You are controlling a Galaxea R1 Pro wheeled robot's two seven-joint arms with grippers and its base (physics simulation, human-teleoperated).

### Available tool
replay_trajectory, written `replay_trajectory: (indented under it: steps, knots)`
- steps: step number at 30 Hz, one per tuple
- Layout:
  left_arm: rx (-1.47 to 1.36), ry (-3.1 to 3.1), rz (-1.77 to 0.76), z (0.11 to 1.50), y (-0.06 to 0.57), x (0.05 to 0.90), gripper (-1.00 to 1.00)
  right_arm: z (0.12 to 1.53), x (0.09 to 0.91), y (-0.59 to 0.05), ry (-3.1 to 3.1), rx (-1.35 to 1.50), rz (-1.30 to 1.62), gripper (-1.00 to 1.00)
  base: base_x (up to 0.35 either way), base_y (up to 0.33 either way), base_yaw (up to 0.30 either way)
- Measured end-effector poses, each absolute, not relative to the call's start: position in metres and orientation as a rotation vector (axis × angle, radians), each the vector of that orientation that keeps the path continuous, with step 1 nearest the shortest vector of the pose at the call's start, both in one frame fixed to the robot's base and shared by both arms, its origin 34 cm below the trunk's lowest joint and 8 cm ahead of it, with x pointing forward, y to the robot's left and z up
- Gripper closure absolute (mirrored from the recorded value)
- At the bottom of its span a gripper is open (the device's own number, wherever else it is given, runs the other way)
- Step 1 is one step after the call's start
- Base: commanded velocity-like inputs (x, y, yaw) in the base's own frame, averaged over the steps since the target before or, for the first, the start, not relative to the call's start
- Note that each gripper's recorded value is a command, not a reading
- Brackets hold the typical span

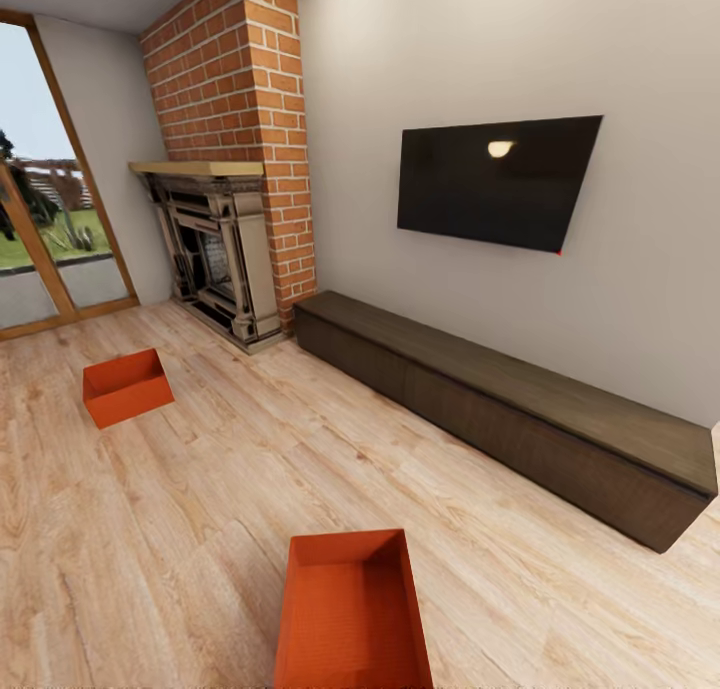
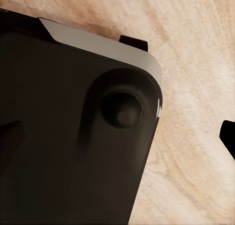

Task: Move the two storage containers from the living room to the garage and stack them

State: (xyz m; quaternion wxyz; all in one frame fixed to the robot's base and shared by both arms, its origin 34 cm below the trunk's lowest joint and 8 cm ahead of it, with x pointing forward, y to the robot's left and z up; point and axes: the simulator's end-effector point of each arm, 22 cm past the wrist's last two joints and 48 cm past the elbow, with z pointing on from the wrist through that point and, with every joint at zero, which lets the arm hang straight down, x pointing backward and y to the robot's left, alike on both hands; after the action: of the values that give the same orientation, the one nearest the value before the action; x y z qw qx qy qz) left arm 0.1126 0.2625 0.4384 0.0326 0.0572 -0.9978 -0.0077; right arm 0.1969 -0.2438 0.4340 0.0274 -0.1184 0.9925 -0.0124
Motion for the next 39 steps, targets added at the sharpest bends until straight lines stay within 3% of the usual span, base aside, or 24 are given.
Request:
replay_trajectory:
  steps: [39]
  knots:
    - [0.172, -3.009, -0.029, 0.441, 0.263, 0.088, -1.00, 0.431, 0.172, -0.244, 3.127, -0.374, -0.027, -1.00, 0.000, 0.000, 0.000]
